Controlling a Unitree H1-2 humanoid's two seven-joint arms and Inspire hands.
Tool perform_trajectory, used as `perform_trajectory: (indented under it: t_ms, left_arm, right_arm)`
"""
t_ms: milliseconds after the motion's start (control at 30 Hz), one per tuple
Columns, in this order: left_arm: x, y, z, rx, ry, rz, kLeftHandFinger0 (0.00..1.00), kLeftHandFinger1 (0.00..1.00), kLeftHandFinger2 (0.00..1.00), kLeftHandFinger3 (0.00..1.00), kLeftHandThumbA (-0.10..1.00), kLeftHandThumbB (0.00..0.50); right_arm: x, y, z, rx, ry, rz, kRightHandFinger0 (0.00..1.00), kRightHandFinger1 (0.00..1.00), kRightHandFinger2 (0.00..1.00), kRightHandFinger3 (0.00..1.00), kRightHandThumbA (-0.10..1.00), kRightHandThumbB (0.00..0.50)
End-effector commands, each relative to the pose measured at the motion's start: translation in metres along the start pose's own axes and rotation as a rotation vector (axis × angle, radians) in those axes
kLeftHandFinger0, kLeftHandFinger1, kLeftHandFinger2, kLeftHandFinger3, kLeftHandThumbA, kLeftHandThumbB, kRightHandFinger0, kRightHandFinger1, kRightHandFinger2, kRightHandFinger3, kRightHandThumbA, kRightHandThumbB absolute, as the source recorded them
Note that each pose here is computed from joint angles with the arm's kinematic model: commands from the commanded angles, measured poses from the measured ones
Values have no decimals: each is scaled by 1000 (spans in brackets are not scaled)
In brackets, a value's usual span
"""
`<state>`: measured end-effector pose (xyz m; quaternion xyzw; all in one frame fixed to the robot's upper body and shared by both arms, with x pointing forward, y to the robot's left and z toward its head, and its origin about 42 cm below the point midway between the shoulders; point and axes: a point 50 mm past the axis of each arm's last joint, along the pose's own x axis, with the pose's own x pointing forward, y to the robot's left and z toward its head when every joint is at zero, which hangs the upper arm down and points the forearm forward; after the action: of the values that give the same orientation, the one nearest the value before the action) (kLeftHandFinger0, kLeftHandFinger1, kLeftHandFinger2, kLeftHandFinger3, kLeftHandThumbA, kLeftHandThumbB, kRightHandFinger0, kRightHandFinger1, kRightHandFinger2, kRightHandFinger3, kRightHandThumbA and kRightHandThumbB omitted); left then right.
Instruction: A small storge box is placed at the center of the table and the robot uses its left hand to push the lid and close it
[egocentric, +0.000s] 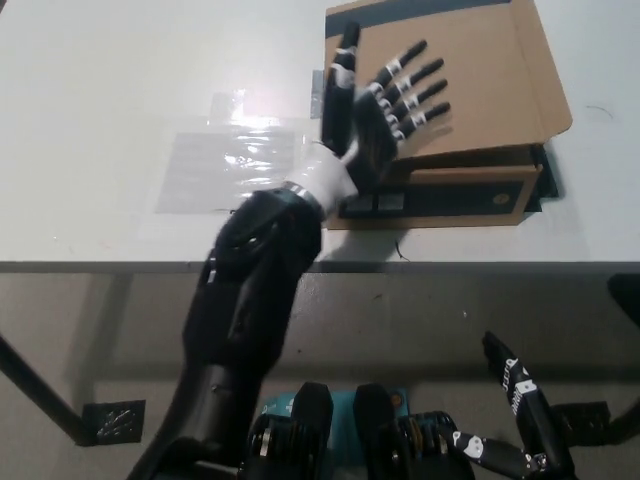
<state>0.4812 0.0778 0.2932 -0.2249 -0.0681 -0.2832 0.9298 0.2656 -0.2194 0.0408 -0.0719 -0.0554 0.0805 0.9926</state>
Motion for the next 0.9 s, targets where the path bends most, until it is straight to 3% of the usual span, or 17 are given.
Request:
perform_trajectory:
  t_ms: [0,133,267,600,867]
  left_arm:
    - [-93,-111,175,347,-530,-466,1000,1000,1000,1000,1000,405]
    - [-151,-89,175,463,-656,-386,1000,1000,1000,1000,1000,396]
    - [-189,-62,153,605,-645,-282,1000,1000,1000,1000,1000,396]
    - [-242,0,77,679,-387,-137,1000,1000,1000,1000,1000,357]
    - [-264,42,38,728,-227,-48,1000,1000,1000,1000,1000,317]
  right_arm:
    - [9,-4,18,4,-107,6,1000,1000,1000,1000,1000,305]
    - [2,-7,16,-6,-98,9,1000,1000,1000,1000,1000,287]
    - [2,-6,14,10,-93,-2,1000,1000,1000,1000,1000,281]
    - [1,-4,10,22,-76,0,1000,1000,1000,1000,1000,303]
    - [4,-8,12,47,-87,-53,1000,1000,1000,1000,1000,320]
